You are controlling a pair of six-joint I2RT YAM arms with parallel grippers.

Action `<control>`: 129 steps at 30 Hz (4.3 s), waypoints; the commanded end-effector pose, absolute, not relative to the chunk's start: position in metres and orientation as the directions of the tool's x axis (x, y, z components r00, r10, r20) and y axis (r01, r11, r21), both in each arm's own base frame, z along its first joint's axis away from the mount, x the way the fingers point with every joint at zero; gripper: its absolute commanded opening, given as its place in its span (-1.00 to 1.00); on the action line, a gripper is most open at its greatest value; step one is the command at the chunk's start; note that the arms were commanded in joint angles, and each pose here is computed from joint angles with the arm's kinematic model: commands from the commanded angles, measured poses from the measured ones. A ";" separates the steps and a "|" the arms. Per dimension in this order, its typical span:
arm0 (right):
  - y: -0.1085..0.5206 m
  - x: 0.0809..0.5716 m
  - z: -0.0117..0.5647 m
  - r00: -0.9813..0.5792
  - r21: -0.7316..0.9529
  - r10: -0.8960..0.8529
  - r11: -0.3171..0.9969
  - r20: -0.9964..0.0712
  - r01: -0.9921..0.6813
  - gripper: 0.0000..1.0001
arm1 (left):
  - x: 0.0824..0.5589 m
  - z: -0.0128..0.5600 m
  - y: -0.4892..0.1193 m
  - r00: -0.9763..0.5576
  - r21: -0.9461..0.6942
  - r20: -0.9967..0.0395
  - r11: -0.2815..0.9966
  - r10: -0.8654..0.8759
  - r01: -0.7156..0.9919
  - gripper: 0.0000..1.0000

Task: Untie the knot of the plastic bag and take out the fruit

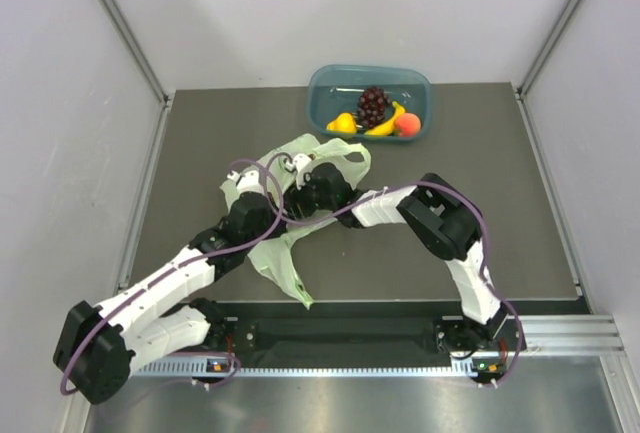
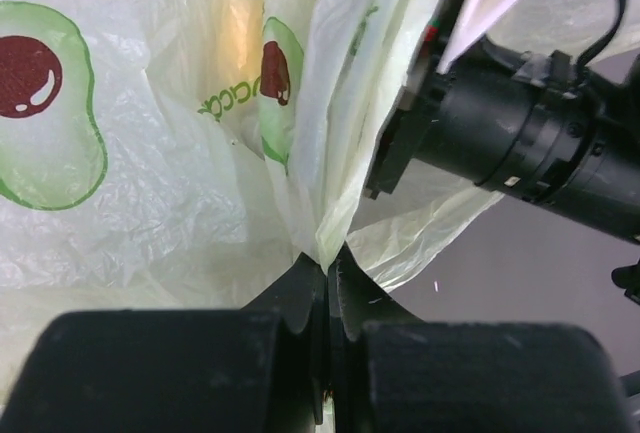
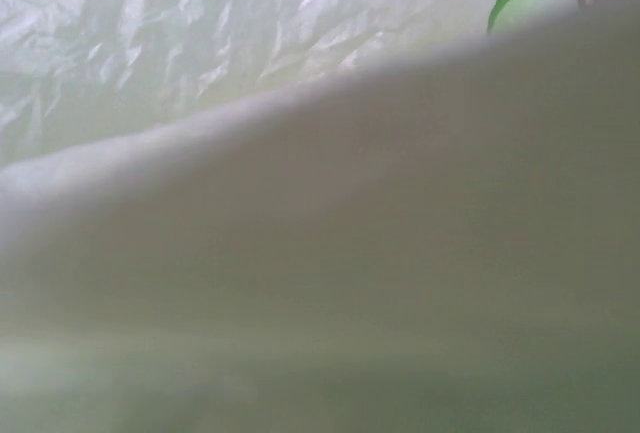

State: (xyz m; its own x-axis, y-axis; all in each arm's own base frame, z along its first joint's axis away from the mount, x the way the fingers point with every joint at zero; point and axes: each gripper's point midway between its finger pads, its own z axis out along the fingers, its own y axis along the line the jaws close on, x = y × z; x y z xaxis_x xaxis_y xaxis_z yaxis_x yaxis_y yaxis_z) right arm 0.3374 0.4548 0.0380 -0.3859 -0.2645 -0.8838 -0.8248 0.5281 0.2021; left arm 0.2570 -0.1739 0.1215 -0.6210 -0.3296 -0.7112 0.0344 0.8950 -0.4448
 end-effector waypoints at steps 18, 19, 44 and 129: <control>0.364 0.169 0.118 -0.529 0.556 -0.471 0.094 -0.706 -0.826 -1.00 | 0.291 0.161 -0.172 -0.483 -0.492 -0.757 0.870 -0.440 -0.020 -1.00; 0.360 0.160 0.134 -0.507 0.553 -0.461 0.041 -0.728 -0.832 -1.00 | 0.293 0.161 -0.174 -0.484 -0.495 -0.756 0.869 -0.440 -0.016 -1.00; 0.192 0.437 0.368 -0.255 0.250 0.147 0.863 -0.956 -0.440 -1.00 | 0.282 0.147 -0.144 -0.450 -0.480 -0.755 0.870 -0.476 -0.114 -1.00; 0.081 0.176 0.305 -0.305 0.235 0.133 0.915 -0.943 -0.328 0.99 | 0.237 0.304 -0.234 -0.449 -0.437 -0.879 0.648 -0.160 0.624 0.97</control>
State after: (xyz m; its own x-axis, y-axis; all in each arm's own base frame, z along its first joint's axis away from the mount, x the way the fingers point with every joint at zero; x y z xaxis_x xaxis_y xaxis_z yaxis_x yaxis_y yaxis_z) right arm 0.1767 0.0861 0.3034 -0.3218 0.1376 -0.9368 -0.3478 0.9030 0.2522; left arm 0.2399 -0.2302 0.2856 -0.4729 -0.1819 -0.8622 0.5764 0.6762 -0.4588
